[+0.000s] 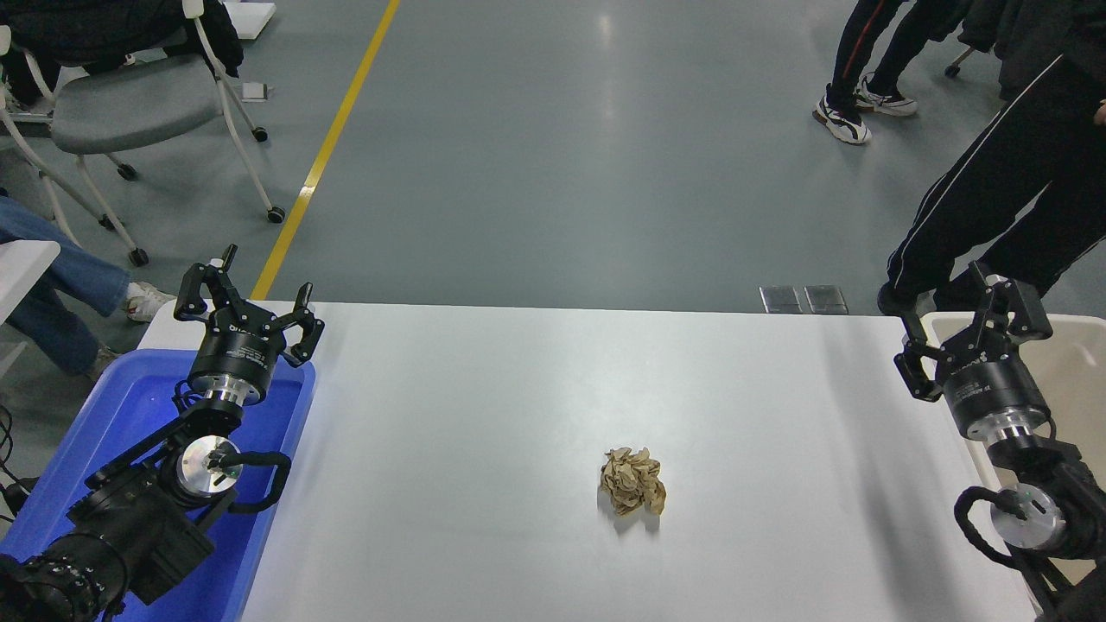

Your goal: Dispose of the paper cup in the dustbin

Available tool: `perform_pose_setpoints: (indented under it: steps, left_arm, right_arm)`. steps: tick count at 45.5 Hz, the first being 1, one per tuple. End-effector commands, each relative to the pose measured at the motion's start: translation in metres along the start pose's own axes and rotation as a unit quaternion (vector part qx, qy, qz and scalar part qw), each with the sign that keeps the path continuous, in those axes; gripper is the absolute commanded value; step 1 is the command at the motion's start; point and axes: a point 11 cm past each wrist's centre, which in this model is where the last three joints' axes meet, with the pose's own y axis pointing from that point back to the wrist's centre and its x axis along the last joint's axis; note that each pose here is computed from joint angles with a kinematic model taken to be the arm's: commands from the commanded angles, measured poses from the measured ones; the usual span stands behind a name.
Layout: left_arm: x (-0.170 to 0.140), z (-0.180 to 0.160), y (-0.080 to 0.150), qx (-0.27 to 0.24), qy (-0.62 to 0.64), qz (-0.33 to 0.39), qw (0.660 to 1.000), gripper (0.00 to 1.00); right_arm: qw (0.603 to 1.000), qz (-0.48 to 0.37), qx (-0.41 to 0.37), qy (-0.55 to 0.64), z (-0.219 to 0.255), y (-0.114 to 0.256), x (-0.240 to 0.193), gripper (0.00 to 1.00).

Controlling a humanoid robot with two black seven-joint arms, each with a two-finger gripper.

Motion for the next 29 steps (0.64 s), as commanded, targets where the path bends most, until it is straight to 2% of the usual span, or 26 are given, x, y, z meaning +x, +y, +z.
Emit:
perform_pose_setpoints:
  steps: [1,29]
  left_arm:
    - [0.0,0.0,0.0,0.0,0.0,0.0,1.0,1.0]
    - [0.0,0.0,0.0,-0.001,0.0,0.0,1.0,1.0]
  right_arm:
    - [1.0,-0.011,-0.015,0.006,0.012,0.001,-0.008,0.99]
    - [0.999,0.039,-0.012,-0.03,0.016,-0.001,0.007,0.99]
